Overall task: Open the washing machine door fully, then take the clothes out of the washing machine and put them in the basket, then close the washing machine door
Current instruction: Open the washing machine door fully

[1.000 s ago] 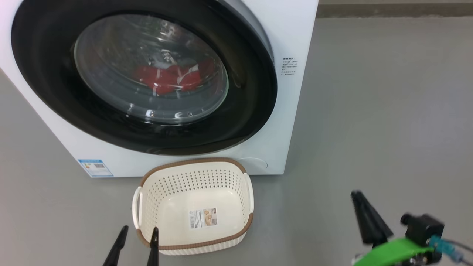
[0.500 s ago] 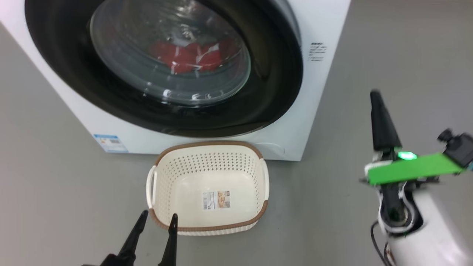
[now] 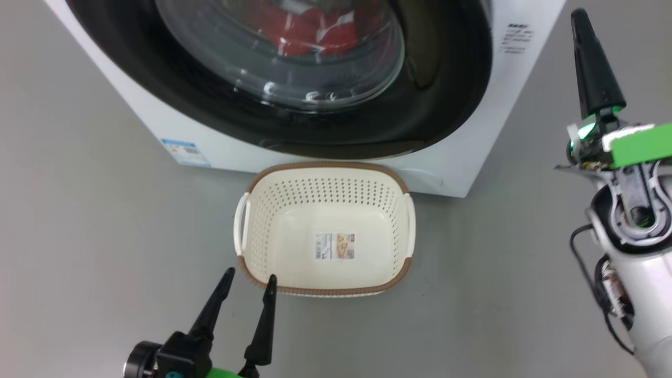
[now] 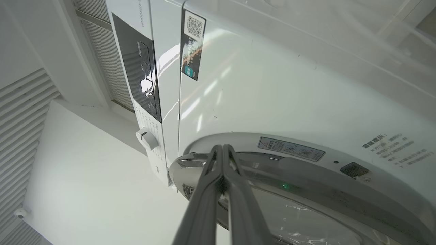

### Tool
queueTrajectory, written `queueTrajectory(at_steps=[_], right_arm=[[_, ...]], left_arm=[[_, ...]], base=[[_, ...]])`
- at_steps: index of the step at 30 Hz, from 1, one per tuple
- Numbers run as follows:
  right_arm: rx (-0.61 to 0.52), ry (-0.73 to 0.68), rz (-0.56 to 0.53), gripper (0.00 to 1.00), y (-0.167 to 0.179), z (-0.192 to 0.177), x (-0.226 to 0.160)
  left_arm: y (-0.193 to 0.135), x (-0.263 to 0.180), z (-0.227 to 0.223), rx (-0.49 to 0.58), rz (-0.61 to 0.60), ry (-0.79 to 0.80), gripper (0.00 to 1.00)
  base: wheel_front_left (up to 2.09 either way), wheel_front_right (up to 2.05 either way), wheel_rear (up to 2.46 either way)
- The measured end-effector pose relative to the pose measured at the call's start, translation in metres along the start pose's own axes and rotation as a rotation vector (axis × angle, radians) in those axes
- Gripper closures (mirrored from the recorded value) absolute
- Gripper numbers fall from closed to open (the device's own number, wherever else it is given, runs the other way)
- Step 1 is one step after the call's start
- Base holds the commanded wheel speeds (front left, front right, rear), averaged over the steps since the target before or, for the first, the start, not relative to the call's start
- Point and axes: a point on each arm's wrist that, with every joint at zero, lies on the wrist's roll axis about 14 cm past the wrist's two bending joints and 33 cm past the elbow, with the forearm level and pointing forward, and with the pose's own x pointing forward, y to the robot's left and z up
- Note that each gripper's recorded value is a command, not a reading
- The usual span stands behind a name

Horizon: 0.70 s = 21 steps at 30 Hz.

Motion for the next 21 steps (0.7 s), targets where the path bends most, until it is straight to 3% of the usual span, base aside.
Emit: queueTrajectory(at_steps=[10, 21], right_arm=[[0.246, 0.242, -0.018, 1.0, -0.027, -0.023, 0.029], [0.296, 0.435, -0.094, 1.0, -0.071, -0.038, 0.045]], left_arm=[[0.005, 0.01, -0.013, -0.015, 0.02, 0.042, 0.0], [0.009, 0.018, -0.025, -0.012, 0.035, 0.078, 0.0]], base=[[0.0, 0.0, 0.0], [0.0, 0.0, 0.0]])
